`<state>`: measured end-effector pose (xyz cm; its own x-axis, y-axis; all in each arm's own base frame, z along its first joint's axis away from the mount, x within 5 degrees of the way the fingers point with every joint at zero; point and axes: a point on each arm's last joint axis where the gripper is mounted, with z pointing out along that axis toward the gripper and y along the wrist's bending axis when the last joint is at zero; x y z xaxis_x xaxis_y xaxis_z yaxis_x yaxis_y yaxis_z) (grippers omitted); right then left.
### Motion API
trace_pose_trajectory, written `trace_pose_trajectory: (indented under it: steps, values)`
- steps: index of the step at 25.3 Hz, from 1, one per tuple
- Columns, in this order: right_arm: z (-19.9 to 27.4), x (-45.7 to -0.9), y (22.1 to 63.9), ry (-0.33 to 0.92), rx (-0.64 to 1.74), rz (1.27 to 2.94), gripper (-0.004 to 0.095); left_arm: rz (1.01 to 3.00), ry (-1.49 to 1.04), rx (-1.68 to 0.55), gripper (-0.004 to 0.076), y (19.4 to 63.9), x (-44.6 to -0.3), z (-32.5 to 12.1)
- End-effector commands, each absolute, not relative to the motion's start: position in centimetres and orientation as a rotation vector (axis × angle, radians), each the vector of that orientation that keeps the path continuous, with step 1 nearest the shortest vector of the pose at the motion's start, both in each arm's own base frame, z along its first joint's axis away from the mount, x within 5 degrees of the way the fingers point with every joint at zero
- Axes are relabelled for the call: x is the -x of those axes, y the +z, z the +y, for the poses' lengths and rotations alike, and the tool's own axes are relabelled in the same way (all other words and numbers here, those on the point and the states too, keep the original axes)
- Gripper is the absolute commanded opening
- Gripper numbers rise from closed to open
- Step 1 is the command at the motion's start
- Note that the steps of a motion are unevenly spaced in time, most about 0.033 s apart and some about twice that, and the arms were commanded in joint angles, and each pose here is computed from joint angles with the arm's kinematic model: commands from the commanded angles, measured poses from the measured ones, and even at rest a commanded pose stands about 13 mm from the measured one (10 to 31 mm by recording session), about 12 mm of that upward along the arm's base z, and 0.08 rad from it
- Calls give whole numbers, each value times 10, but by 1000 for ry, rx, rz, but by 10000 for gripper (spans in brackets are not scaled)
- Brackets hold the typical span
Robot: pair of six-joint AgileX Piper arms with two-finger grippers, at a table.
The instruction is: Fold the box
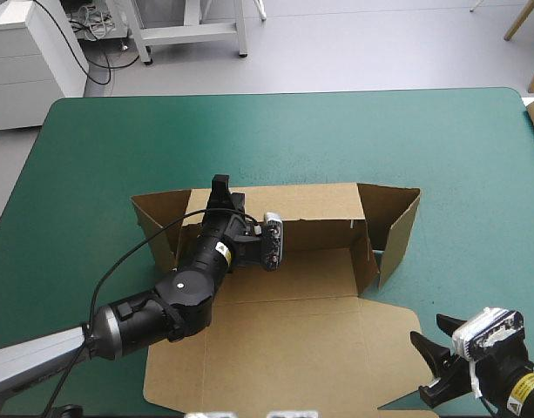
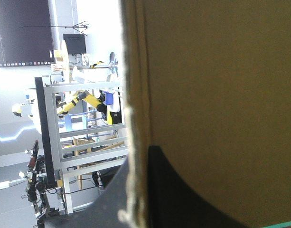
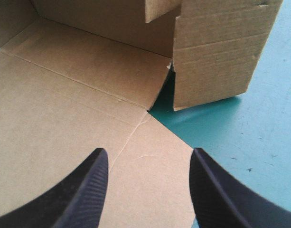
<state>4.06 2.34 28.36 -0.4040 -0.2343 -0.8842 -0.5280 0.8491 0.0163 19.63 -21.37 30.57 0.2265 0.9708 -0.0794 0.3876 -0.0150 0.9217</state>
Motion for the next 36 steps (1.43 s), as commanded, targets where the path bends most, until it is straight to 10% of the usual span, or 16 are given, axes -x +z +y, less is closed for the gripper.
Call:
trace_pose_trajectory:
  steps: [1,11,28,36]
  values:
    - [26,-44,299,385,533,1900,452,1267,812,-1512,-8,325,-193,-210]
    - [21,-50,361,327,467,1789,456,1238,818,-1532,-8,325,-182,-217]
    - [87,-196,520,-33,387,1921,456,1262,858,-1517,-8,325,-183,-214]
    - [82,-277,506,124,416,2062,456,1262,858,-1517,-8,325,-183,-214]
